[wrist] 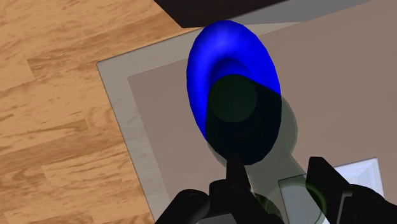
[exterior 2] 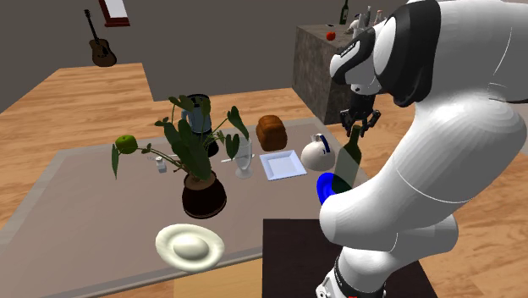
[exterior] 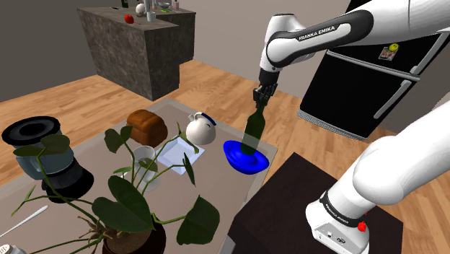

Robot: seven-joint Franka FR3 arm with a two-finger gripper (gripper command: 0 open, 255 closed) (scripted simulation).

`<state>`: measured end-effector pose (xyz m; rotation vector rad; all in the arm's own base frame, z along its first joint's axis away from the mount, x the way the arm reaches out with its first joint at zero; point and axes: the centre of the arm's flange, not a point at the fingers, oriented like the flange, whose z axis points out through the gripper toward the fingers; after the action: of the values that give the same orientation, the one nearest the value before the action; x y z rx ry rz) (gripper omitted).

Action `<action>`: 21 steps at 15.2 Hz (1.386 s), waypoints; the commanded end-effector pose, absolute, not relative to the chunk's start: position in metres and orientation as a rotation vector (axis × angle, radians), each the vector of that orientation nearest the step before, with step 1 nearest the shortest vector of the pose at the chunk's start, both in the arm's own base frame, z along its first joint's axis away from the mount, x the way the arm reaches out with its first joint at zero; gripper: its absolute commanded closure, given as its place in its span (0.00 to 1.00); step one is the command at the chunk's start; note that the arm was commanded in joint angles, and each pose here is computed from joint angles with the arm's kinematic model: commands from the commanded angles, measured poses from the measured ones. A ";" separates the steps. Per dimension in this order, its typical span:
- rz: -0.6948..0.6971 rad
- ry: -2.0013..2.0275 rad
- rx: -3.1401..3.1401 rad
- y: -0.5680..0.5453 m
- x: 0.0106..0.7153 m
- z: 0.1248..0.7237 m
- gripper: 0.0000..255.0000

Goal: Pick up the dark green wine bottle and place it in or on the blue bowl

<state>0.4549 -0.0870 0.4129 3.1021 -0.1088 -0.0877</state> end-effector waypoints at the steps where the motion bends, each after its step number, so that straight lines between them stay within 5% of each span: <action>1: -0.086 -0.109 3.102 -0.087 0.454 0.403 1.00; 13: -0.086 -0.109 3.102 -0.087 0.454 0.383 1.00; 14: -0.086 -0.109 3.102 -0.087 0.454 0.382 0.00; 21: -0.086 -0.109 3.102 -0.086 0.455 0.409 0.00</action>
<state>0.4542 -0.0872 0.3983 3.1019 -0.1088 -0.0846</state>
